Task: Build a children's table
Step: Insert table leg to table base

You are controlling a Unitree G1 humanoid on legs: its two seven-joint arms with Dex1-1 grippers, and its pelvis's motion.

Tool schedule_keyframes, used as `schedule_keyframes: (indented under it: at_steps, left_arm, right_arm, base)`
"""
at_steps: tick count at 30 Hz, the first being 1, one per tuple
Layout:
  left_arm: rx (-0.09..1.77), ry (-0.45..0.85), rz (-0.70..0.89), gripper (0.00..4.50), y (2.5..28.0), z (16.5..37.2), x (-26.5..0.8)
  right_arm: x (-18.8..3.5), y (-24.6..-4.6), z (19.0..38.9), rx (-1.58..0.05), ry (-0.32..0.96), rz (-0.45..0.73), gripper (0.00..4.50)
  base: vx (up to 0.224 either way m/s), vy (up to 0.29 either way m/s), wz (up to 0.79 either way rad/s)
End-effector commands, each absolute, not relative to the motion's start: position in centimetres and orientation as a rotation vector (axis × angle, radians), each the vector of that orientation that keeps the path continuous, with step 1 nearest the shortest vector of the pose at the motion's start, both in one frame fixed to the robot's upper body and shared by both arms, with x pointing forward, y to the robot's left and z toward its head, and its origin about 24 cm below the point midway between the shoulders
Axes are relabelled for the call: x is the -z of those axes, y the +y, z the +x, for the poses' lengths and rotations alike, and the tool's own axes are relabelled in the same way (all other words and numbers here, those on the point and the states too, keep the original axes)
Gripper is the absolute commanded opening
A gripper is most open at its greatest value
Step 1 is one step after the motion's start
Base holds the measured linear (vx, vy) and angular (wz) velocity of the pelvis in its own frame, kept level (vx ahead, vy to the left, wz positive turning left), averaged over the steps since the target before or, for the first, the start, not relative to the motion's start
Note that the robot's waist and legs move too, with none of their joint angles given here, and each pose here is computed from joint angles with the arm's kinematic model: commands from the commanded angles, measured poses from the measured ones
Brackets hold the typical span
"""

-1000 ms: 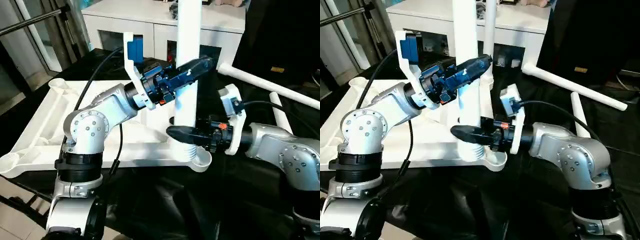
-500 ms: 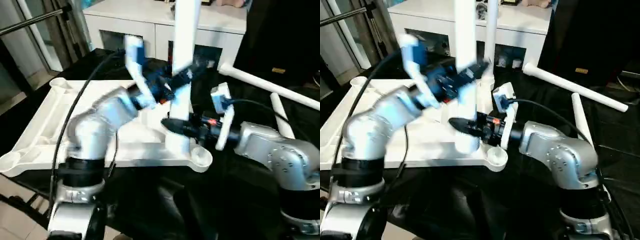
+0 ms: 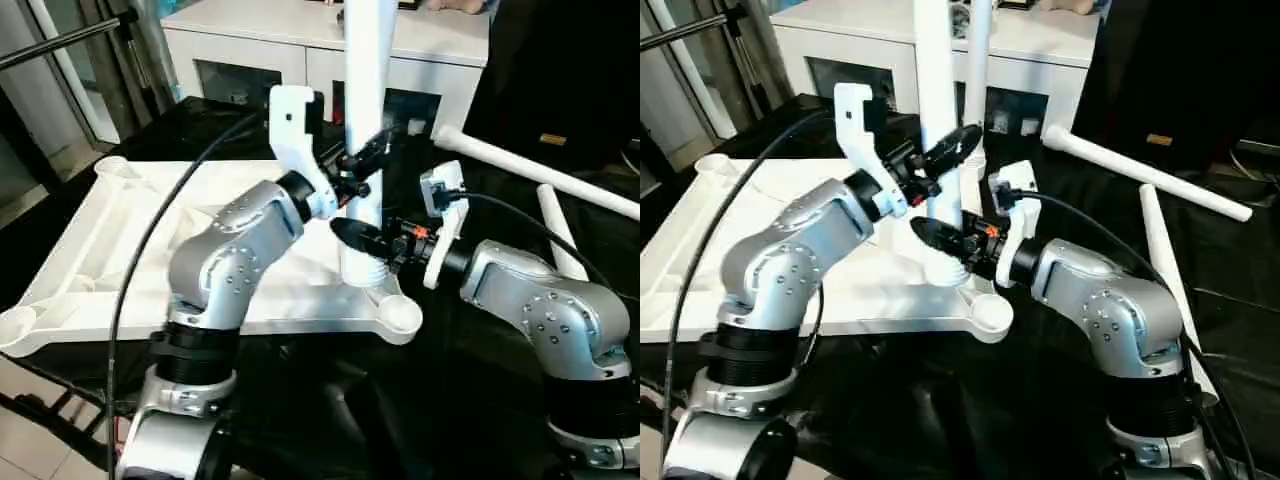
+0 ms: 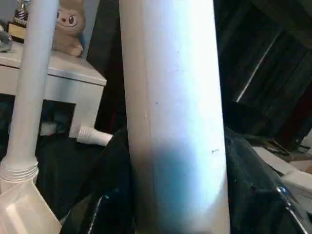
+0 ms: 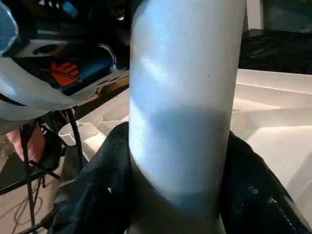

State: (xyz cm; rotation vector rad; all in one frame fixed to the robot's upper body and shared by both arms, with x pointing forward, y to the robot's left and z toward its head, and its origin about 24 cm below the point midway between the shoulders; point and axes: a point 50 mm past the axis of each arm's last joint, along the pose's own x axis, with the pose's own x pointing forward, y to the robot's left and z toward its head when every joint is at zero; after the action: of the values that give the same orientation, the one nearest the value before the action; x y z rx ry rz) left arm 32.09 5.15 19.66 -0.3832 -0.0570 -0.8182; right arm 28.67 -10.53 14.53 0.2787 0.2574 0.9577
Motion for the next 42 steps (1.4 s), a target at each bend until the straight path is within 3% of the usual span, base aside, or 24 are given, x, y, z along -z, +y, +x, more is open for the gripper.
schedule_keyframes:
  at_steps: [1, 2, 5, 12, 25, 42]
  left_arm:
    - [0.745, -0.088, -0.374, 1.98, 6.5, 32.8, -20.0]
    - [0.771, -0.096, -0.376, 1.98, 6.4, 32.6, -20.1]
    - [0.87, -0.109, -0.362, 1.96, 5.9, 31.9, -20.2]
    - [1.136, -0.117, -0.358, 1.93, 5.2, 30.0, -20.4]
    - [1.407, -0.124, -0.367, 1.9, 5.1, 28.6, -20.5]
    - [1.406, -0.11, -0.378, 1.9, 5.5, 29.1, -20.3]
  right_arm:
    - [-15.2, -9.6, 27.8, -1.027, 0.225, 0.248, 1.91]
    - [-15.1, -9.6, 27.9, -1.022, 0.223, 0.23, 1.91]
    - [-15.1, -9.9, 27.7, -1.054, 0.25, 0.264, 2.61]
    - [-15.4, -11.1, 27.8, -1.099, 0.284, 0.24, 3.12]
    - [-15.7, -12.4, 27.2, -1.249, 0.332, 0.283, 3.14]
    - [-15.8, -12.4, 26.8, -1.285, 0.332, 0.266, 3.14]
  base:
    - [0.0, 0.0, 0.0]
    - [0.0, 0.0, 0.0]
    - [0.0, 0.0, 0.0]
    - [0.0, 0.0, 0.0]
    - [0.0, 0.0, 0.0]
    - [0.0, 0.0, 0.0]
